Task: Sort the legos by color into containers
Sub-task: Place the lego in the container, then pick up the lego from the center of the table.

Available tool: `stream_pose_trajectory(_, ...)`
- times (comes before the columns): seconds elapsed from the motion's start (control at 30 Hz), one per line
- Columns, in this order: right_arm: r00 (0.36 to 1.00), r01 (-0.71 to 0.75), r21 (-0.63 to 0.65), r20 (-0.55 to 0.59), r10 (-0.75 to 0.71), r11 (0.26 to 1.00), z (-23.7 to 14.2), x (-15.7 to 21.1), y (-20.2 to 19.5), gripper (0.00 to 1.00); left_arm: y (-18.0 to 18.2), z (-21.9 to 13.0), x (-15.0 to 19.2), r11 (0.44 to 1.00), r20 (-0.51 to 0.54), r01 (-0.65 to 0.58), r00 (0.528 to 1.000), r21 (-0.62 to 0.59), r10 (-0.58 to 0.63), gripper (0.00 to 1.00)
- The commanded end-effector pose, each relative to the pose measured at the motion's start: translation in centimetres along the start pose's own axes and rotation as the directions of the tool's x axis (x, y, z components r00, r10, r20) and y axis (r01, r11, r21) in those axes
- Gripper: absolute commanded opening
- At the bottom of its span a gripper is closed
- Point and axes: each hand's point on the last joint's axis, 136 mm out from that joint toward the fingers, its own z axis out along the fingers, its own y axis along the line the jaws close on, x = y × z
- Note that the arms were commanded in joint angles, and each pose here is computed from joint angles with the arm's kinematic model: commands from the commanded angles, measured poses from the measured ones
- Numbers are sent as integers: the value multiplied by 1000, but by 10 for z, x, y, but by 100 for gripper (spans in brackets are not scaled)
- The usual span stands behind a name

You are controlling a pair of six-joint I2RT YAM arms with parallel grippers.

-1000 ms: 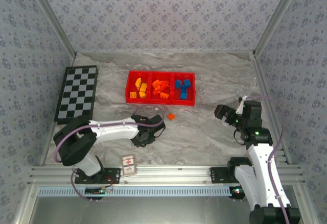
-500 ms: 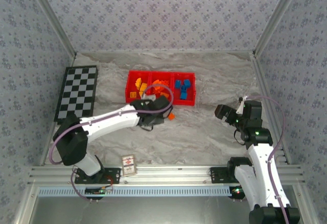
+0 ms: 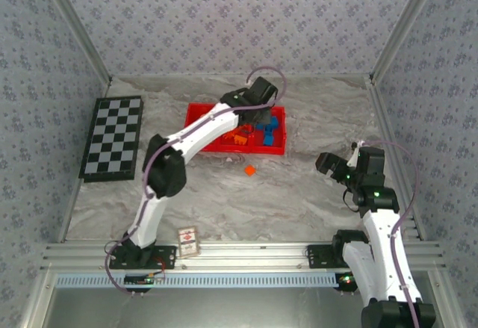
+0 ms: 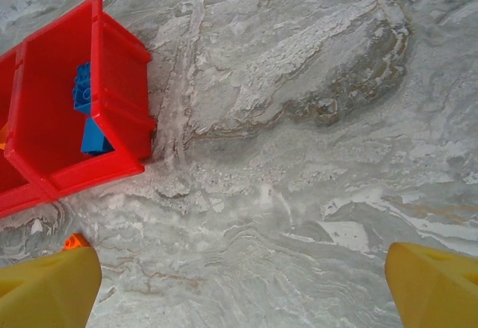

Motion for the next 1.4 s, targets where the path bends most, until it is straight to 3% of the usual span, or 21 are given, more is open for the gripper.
stream_pose_trajectory(0.0, 1000, -14, -3, -1, 14, 1000, -1, 1, -3, 100, -14, 12, -3, 995, -43, -90, 995, 36, 92, 26)
stream_pose_trajectory(0.27, 1000, -9, -16, 28, 9, 1000, -6, 0, -1, 100, -17, 51, -20, 994, 0, -98, 995, 50, 98, 31)
stream_pose_trajectory(0.5, 1000, -8, -12, 26, 8, 1000, -5, 0, -2, 100, -16, 65, -22, 994, -8, -54, 998, 93, 55, 44)
stream_pose_trajectory(0.67, 1000, -9, -17, 27, 10, 1000, -4, 1, -1, 100, -27, 58, -22, 988, 5, -100, 995, 120, 100, 58)
stream_pose_trajectory(0.83, 1000, -13, -10, 15, 13, 1000, -2, 2, -2, 100, -33, 45, -26, 984, 20, -127, 992, 128, 126, 64)
stream_pose_trajectory(1.03, 1000, -19, 10, 12, 19, 1000, -1, 2, -6, 100, -32, -3, -34, 970, 66, -233, 971, 73, 228, 68)
stream_pose_trajectory(1.2, 1000, -26, 19, -11, 26, 999, 3, 3, -7, 100, -21, -47, 1, 917, 58, -396, 915, -39, 398, 83)
stream_pose_trajectory(1.27, 1000, -26, 26, -15, 26, 999, 3, 2, -8, 100, -17, -58, 24, 899, 54, -437, 897, -35, 438, 91)
stream_pose_trajectory(1.37, 999, -27, 47, -20, 28, 999, 3, 3, -11, 100, 2, -64, 73, 884, -40, -467, 883, 27, 468, 94)
